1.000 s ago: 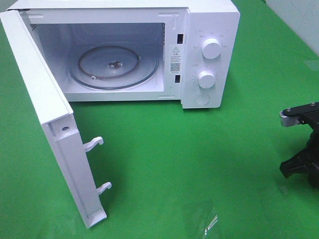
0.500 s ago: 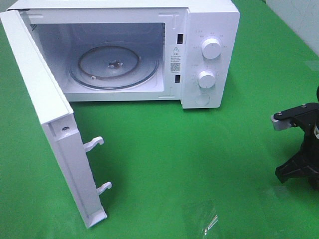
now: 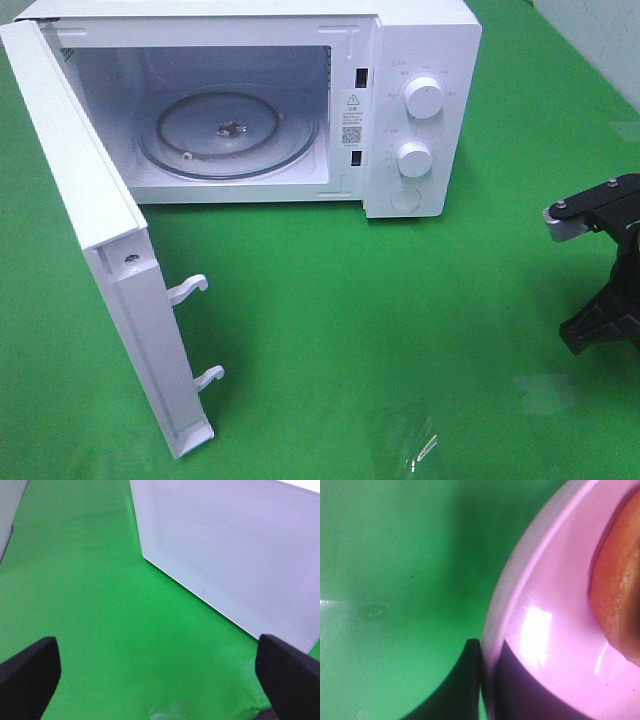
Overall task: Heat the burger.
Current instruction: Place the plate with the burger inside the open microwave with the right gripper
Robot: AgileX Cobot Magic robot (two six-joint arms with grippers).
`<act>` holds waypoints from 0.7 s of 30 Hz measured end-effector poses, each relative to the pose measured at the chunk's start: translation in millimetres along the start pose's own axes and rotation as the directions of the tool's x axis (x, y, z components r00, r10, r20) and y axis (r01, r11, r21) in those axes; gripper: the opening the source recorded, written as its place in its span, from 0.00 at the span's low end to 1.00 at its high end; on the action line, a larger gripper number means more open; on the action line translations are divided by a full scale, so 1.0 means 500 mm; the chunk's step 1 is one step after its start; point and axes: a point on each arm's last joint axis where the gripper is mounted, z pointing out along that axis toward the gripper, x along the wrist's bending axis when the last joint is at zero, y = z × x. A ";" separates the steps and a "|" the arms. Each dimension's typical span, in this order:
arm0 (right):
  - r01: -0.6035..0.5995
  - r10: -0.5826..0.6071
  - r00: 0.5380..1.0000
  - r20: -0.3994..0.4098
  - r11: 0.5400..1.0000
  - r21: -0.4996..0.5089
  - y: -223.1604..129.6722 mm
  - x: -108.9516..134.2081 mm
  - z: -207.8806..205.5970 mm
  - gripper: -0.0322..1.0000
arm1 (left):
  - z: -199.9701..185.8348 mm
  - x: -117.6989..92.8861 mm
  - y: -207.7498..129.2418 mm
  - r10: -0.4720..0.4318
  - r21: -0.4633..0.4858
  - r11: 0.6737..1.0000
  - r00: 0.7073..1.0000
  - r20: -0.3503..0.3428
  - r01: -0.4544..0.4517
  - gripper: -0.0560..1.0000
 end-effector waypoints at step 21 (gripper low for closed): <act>0.071 -0.070 0.997 0.030 0.996 -0.054 -0.032 0.031 -0.060 0.07 | 0.000 0.000 0.000 0.000 0.000 1.000 1.000 0.000 0.000 0.98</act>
